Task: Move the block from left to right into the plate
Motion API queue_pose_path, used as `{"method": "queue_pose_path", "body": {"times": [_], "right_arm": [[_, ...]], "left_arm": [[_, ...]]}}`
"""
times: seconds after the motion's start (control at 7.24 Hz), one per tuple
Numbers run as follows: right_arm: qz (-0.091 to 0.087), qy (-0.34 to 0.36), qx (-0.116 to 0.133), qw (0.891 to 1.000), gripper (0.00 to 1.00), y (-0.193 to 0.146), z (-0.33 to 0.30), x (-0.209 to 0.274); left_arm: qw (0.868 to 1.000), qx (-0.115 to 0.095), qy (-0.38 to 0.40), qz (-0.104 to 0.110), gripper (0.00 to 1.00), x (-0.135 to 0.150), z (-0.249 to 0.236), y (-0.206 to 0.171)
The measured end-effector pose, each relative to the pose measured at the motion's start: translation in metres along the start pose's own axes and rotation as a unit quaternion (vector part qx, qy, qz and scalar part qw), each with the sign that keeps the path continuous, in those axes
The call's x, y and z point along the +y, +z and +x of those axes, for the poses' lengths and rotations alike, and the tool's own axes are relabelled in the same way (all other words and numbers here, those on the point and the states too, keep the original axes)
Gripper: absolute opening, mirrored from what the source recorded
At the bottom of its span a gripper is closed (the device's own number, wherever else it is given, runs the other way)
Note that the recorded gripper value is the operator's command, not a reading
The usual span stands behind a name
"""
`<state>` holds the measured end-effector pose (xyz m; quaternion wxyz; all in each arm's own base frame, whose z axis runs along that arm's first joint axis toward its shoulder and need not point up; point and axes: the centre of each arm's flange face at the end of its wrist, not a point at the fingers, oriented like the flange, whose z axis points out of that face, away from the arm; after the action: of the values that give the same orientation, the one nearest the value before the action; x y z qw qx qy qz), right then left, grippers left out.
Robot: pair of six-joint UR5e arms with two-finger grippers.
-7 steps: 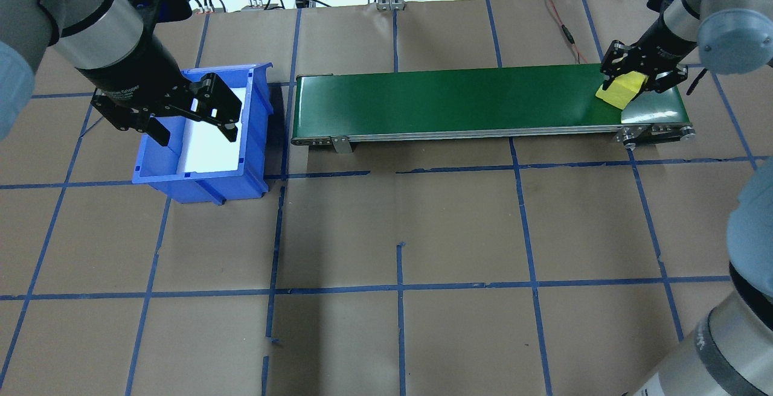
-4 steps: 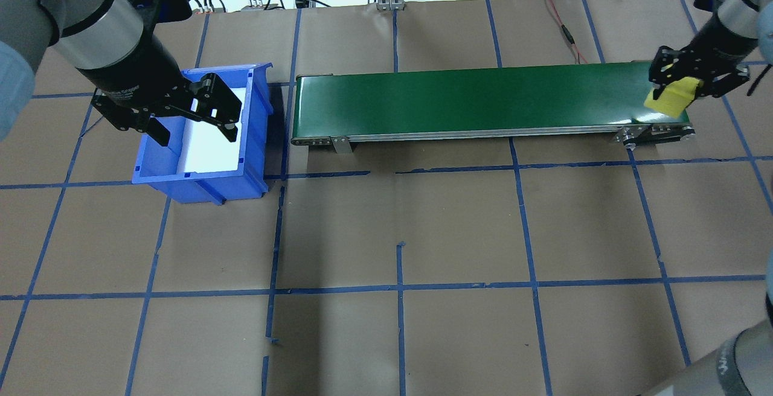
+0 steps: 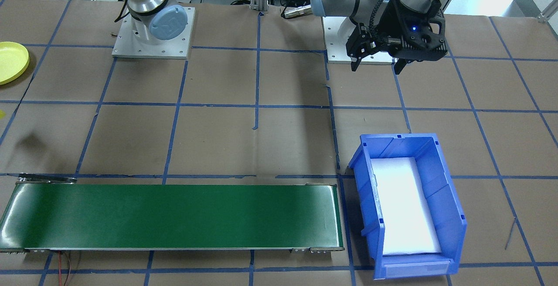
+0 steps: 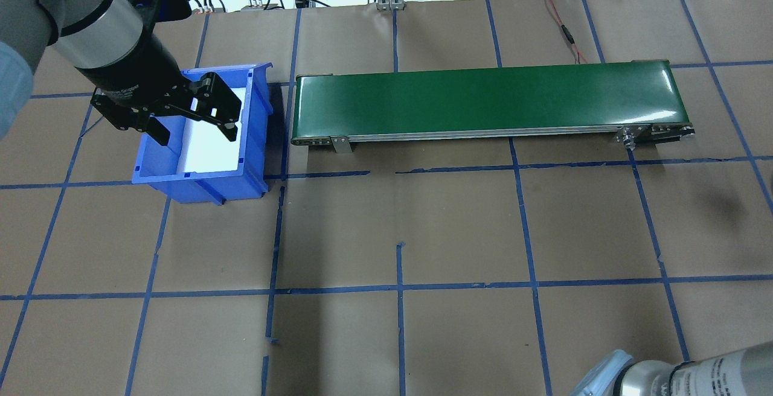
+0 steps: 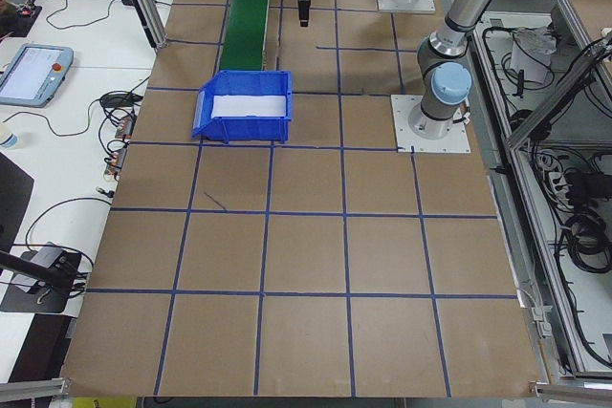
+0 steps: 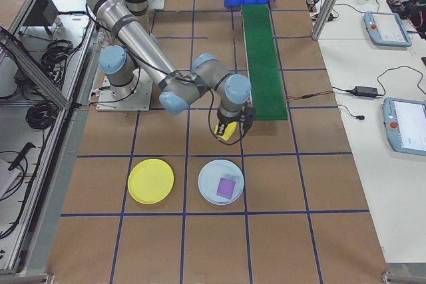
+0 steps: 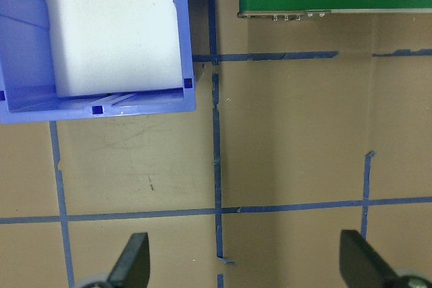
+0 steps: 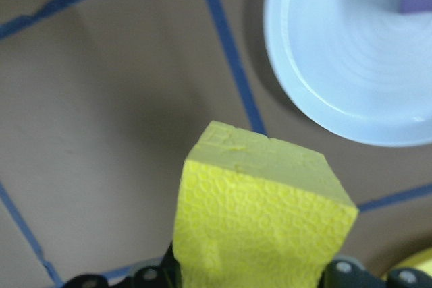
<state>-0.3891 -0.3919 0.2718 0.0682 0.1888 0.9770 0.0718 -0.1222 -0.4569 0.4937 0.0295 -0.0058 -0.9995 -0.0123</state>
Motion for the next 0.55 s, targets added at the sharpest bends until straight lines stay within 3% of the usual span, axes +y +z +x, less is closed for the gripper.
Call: {"method": "queue_pose_path", "body": {"times": [0.41,0.55], "right_arm": [[0.014,0.048,-0.033,0.998,0.26,0.030,0.159,0.119],[0.023,0.052,-0.029,0.998,0.38,0.038,0.177,0.140]], "left_arm": [[1.000,0.000,0.000,0.000,1.00,0.000,0.000,0.000],[1.000,0.000,0.000,0.000,1.00,0.000,0.000,0.000]]}}
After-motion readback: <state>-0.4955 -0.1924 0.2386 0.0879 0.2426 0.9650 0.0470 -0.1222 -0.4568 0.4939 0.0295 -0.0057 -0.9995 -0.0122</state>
